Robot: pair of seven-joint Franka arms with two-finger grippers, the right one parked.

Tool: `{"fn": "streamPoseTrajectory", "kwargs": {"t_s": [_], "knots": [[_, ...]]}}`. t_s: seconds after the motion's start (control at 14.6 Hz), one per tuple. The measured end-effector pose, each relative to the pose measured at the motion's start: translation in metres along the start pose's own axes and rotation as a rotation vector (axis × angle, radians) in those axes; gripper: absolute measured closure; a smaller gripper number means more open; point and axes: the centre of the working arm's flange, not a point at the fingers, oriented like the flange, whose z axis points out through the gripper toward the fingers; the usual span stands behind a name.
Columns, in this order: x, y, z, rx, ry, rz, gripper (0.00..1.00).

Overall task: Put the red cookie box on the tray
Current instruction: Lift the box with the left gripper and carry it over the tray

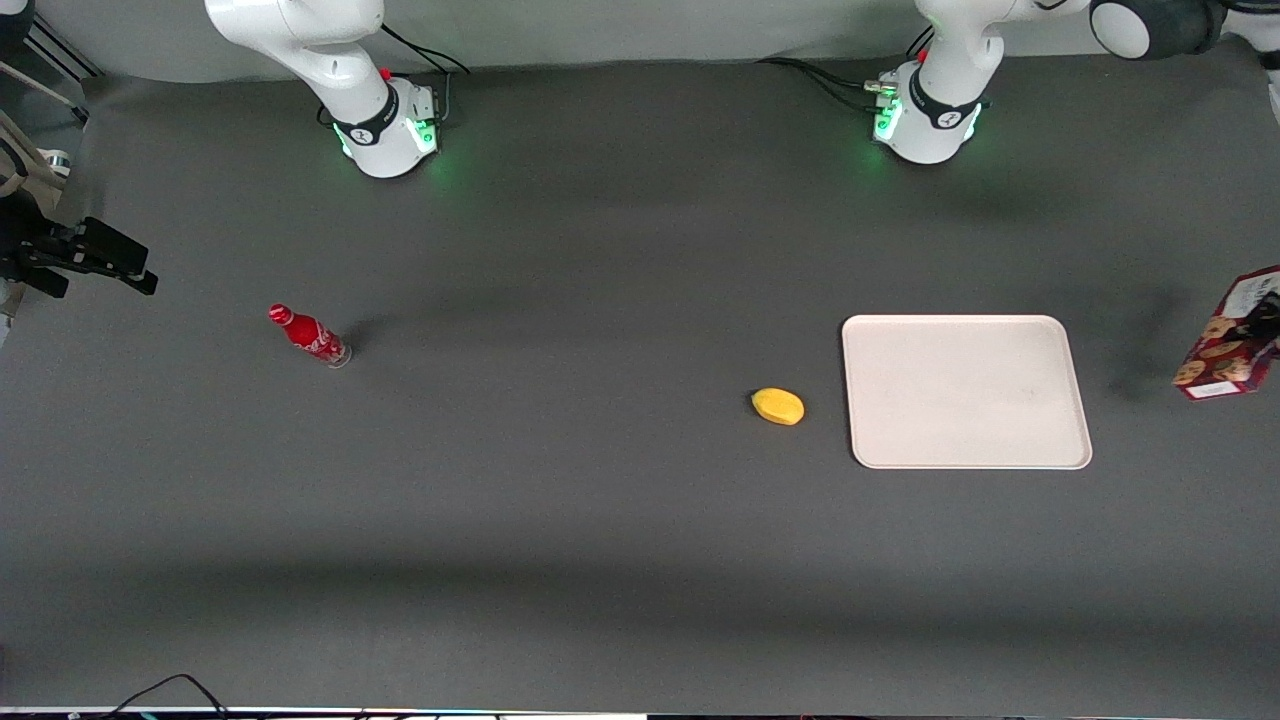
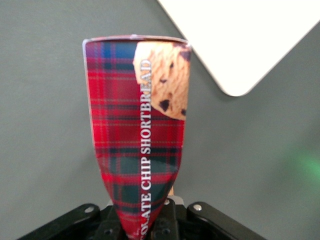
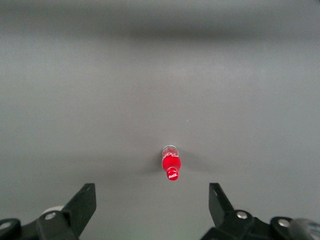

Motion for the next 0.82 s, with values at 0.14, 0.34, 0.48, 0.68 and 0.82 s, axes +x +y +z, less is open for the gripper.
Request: {"fn": "streamPoseTrajectory", "kwargs": {"t_s": [0.14, 0.34, 0.48, 0.68, 0.82], "knots": [[0.017, 0.021, -0.063, -0.025, -0.066, -0.057, 0.86], [0.047, 0.069, -0.145, -0.032, -0.164, -0.179, 0.86], [0.071, 0.106, -0.182, -0.031, -0.212, -0.334, 0.86], [0.126, 0.152, -0.192, -0.036, -0.262, -0.601, 0.86], [0.168, 0.173, -0.183, -0.01, -0.276, -0.722, 0.86]]}}
